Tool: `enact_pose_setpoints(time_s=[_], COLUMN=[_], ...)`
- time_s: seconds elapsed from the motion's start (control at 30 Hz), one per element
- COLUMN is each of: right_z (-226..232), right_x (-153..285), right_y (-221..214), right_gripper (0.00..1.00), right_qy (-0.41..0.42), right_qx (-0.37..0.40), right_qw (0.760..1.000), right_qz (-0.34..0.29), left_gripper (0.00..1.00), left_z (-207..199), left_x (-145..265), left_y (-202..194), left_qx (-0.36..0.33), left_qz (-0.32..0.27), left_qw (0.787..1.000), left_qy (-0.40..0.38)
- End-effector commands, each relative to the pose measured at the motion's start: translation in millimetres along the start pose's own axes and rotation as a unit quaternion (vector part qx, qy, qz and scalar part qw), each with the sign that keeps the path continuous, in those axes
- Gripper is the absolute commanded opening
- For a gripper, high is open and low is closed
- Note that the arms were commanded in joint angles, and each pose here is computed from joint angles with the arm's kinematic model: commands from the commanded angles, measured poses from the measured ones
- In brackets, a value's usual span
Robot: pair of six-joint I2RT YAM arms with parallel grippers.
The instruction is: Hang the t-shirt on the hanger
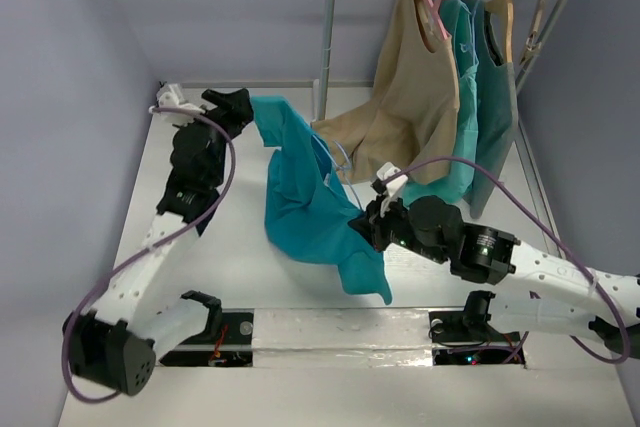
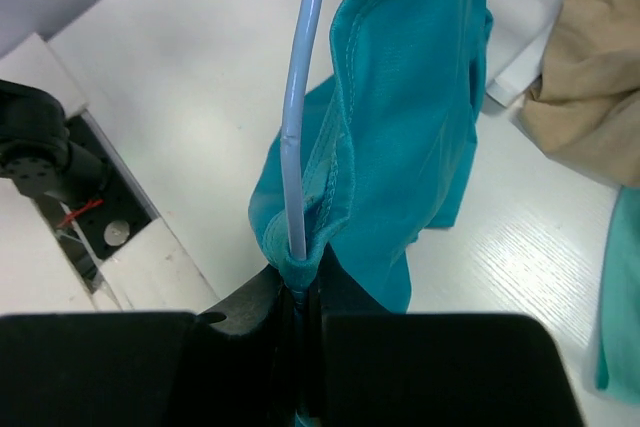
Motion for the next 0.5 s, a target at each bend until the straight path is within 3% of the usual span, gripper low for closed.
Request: enact_pose_setpoints(time_s=[0.0,0.1,0.23,0.47], right_z=[2,0,-7,-6], right_x=[1,-7,-23,-39], right_y=[25,33,42,40], right_gripper=[0.0,0.0,0.0,0.0], right_qy=[-0.018,-0.029,-0.048,-0.045], right_qx=[0.009,0.017,0.02,0.016], right_qw=[0.999,0.999,0.998,0.998], right_qz=[-0.029,-0.032,-0.036,-0.03], left_gripper=[0.66,0.54,0.53,0.55], left_z=[-14,-35,-47,-65], left_x=[36,75,111,120], left_y=[21,-6,-24,-22], left_qx=[0.038,0.083,0.145,0.188], left_qz=[-0.021,0.046,0.088,0.11], left_qw=[0.997,0.98,0.958,0.929], left_qy=[-0.07,-0.175,-0.23,-0.301])
Point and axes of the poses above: each gripper's point midway between its finger pads, its own x axis back along the fingers, its own z axis along the line the jaws close on, y = z × x, the point moved 9 cm from there along x, back along the fingers, and after that the axes turned 6 degrees about -x, right-handed, at the moved point
